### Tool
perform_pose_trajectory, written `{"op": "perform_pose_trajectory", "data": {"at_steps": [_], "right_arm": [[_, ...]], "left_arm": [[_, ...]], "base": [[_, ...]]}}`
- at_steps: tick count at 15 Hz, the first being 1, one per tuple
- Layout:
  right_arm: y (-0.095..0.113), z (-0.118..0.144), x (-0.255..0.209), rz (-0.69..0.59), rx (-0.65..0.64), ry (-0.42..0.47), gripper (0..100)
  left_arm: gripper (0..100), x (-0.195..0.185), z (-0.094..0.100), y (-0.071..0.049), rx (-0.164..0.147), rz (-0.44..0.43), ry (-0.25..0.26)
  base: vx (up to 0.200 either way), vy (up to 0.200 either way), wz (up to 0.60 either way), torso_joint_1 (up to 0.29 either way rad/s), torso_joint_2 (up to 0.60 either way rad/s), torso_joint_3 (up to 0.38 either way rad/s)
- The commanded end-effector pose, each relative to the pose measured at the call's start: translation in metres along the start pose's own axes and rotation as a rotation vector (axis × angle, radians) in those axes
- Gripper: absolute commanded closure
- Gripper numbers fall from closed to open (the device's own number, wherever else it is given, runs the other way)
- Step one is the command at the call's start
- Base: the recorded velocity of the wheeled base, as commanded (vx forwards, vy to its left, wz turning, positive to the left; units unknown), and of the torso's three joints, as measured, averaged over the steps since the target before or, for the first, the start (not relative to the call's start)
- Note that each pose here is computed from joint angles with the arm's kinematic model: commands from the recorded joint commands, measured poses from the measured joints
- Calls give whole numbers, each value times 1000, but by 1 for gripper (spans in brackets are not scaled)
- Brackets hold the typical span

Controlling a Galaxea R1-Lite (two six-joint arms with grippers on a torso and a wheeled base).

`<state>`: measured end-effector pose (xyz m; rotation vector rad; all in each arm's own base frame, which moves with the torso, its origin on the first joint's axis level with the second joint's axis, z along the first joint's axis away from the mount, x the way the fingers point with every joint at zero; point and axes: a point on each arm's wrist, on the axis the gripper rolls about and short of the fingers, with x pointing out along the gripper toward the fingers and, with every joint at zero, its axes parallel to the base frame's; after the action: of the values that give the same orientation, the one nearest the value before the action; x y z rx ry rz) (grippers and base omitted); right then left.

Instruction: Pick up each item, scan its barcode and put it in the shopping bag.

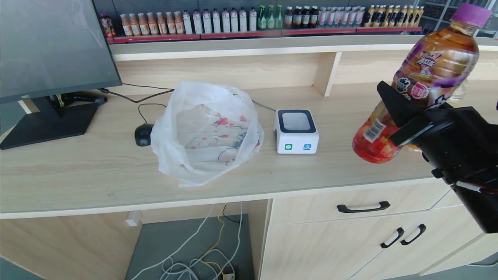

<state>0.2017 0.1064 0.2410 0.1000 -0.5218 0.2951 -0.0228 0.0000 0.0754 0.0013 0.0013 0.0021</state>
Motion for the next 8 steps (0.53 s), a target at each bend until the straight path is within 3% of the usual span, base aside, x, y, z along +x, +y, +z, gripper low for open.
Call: {"op": "perform_pose_trajectory", "data": {"at_steps": [1,8], "right_arm": [[-1,1,-1,-4,-2,-2,100],[-1,3,1,-4,6,-14,100]], "left_arm": [[0,0,0,0,-1,1,0],[0,0,0,0,-1,1,0]], "base": [[0,200,0,2,-2,2],[0,200,0,5,2,4]]}}
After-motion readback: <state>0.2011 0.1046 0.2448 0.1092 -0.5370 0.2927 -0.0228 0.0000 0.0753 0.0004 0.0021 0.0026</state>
